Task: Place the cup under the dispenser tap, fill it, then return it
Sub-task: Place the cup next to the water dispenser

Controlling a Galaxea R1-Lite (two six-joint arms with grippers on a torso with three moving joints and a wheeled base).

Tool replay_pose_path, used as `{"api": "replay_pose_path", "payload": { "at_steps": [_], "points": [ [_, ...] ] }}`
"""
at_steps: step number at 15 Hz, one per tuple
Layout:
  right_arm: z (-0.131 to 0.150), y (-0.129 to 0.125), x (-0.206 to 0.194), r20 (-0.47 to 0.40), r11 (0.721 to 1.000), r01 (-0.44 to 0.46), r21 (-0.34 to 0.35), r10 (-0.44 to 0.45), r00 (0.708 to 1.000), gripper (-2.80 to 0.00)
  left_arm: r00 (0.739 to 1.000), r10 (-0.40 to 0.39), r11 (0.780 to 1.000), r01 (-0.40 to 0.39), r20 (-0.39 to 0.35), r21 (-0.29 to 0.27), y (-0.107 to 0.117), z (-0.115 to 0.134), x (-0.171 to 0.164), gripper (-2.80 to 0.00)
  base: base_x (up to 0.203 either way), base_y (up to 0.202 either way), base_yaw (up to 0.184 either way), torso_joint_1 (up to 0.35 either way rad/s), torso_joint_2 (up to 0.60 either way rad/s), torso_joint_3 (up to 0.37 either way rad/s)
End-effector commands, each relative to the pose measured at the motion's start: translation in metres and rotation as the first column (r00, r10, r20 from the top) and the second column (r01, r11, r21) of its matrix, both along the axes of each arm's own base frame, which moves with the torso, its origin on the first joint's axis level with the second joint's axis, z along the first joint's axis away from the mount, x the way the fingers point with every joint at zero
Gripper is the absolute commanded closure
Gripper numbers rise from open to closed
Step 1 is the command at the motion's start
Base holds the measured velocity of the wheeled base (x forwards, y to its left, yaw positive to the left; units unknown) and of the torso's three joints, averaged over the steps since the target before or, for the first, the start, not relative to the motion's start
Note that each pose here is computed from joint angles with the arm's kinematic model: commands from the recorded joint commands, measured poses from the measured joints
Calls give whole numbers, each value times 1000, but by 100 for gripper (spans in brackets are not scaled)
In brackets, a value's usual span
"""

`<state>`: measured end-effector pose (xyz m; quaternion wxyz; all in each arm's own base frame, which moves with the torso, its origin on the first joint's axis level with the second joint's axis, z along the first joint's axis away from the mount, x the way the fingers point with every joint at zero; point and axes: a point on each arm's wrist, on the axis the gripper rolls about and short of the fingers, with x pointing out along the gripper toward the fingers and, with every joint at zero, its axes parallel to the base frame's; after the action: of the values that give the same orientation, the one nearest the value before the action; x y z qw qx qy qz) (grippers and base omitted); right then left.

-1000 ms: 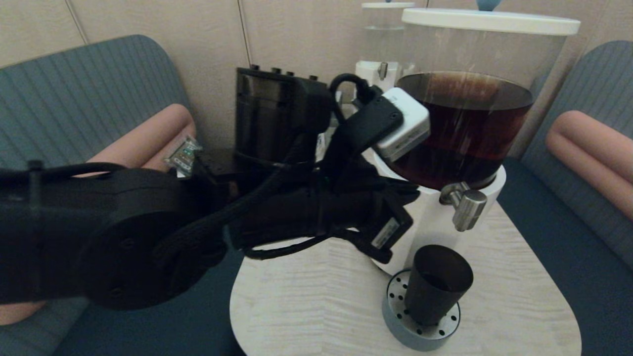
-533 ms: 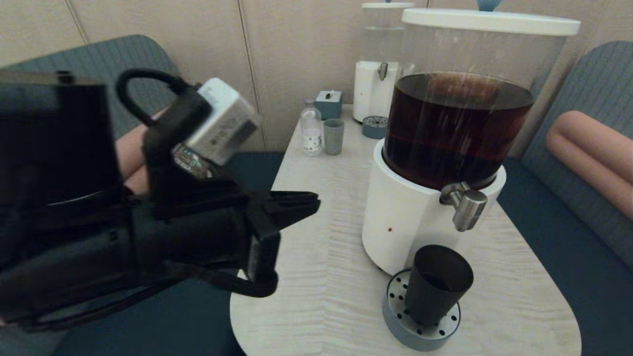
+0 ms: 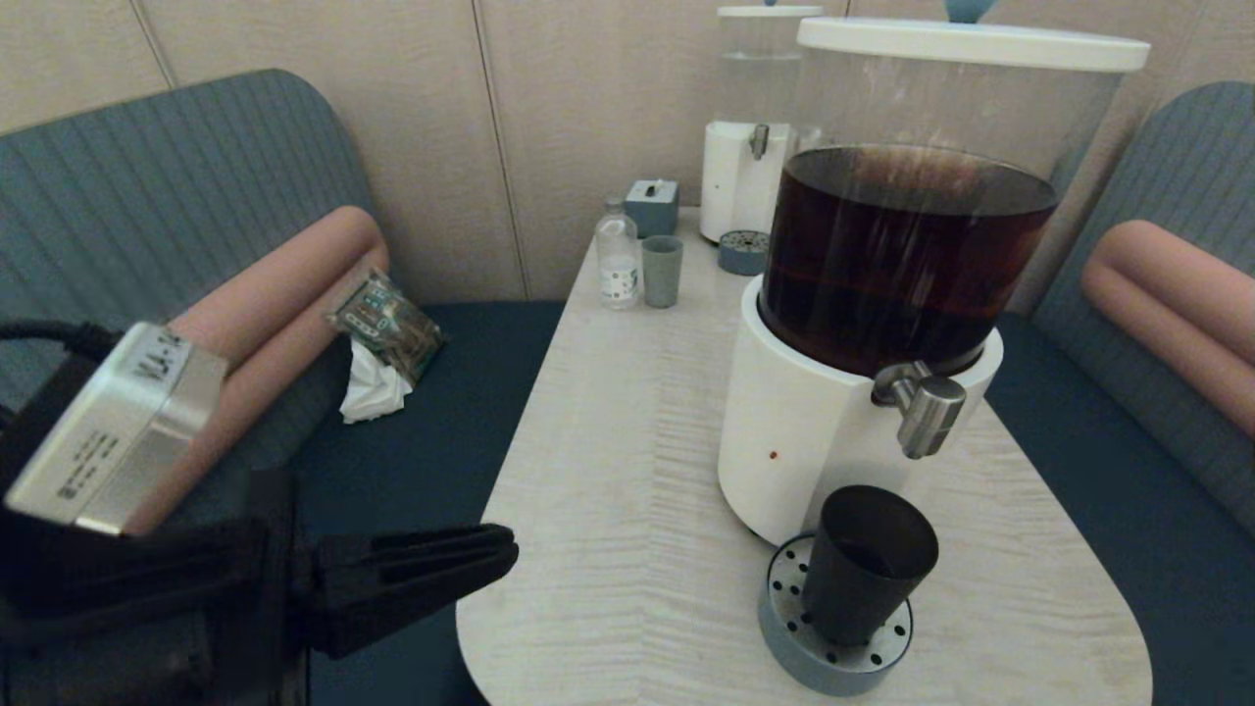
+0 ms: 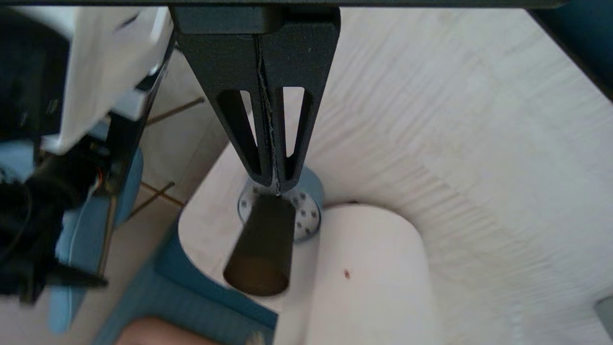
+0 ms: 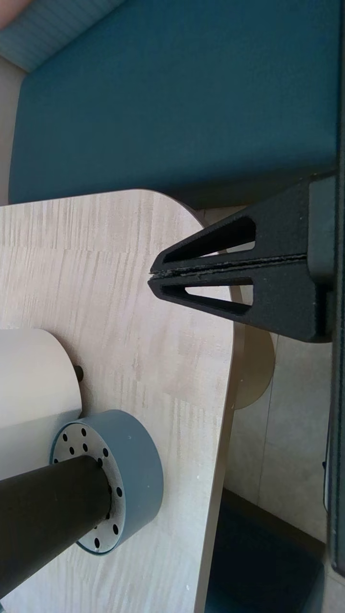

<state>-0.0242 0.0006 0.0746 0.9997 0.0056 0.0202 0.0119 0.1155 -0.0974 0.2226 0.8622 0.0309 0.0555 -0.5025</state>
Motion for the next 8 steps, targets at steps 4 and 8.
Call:
{"api": "replay_pose_path", "payload": {
  "at_steps": [4,8],
  "points": [
    [0,0,0,-2,1000,0,0,0,1000,0,996,-84,996,84,30,23,-11,-30,12,0,0,0,0,0,0,0],
    [0,0,0,0,1000,0,0,0,1000,0,992,-112,993,110,53,47,-29,-46,35,0,0,0,0,0,0,0]
  ]
}}
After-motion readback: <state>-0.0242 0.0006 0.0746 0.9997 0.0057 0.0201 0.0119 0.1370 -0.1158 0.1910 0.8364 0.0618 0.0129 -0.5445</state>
